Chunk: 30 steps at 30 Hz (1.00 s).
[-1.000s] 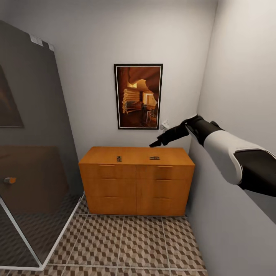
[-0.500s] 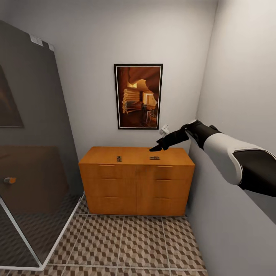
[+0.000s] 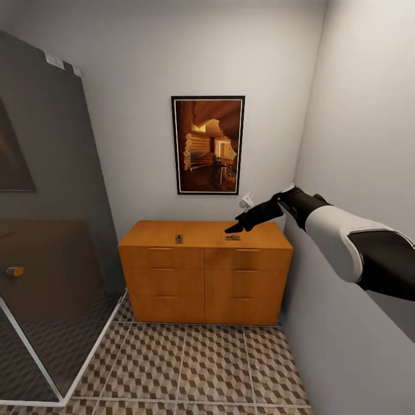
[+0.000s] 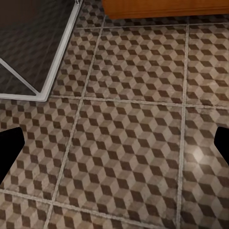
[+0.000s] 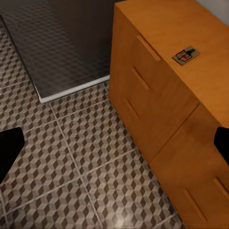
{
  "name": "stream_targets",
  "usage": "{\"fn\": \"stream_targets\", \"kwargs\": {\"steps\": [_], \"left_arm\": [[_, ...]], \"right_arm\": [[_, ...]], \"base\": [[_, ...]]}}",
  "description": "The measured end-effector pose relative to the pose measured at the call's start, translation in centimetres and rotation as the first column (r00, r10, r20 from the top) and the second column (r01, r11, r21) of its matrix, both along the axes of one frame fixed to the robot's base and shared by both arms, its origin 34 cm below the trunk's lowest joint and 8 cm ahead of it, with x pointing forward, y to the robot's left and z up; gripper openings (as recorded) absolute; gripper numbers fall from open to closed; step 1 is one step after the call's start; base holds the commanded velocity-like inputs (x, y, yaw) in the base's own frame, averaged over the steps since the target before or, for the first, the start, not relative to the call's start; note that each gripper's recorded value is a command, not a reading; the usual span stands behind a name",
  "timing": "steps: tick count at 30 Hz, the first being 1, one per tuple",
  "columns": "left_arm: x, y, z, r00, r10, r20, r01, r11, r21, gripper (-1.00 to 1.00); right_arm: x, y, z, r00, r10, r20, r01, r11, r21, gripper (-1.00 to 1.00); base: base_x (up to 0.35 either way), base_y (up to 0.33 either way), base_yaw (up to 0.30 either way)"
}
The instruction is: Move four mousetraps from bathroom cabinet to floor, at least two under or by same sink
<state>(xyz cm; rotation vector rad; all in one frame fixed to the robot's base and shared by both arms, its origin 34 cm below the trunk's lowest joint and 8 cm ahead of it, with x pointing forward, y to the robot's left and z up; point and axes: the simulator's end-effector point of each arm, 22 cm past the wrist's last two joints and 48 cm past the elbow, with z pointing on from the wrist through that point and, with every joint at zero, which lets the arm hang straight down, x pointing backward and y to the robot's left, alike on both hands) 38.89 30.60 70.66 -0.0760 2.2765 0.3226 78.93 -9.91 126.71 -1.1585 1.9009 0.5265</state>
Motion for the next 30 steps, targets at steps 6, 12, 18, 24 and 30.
{"fn": "stream_targets", "kwargs": {"steps": [6, 12, 18, 24, 30], "left_arm": [[0.0, 0.0, 0.0, 1.000, 0.001, 0.000, -0.001, 1.000, 0.001, 1.00], [-0.3, -0.1, -0.3, 1.000, 0.001, -0.021, 0.000, 1.000, 0.001, 1.00], [-3.6, -0.1, -3.2, 0.976, -0.014, -0.215, 0.013, 1.000, -0.004, 1.00], [-5.6, -0.3, -4.7, 0.947, -0.053, -0.317, 0.042, 0.998, -0.043, 1.00], [-6.5, -0.1, -5.2, 0.935, -0.068, -0.348, 0.051, 0.997, -0.059, 1.00]], "right_arm": [[-0.1, -0.4, -0.9, 1.000, -0.006, -0.014, 0.006, 1.000, 0.000, 1.00], [-0.1, -1.6, -1.7, 0.999, -0.023, -0.028, 0.023, 1.000, 0.001, 1.00], [-0.2, -1.8, -1.8, 0.999, -0.022, -0.034, 0.023, 1.000, 0.003, 1.00], [-0.2, -1.8, -1.9, 0.999, -0.022, -0.038, 0.022, 1.000, 0.005, 1.00], [-0.4, -1.9, -2.6, 0.998, -0.024, -0.052, 0.025, 1.000, 0.004, 1.00]], "base": [[0.089, 0.000, 0.000], [0.123, 0.000, 0.000], [0.040, 0.000, 0.000], [0.007, 0.000, 0.000], [0.001, 0.000, 0.000]]}}
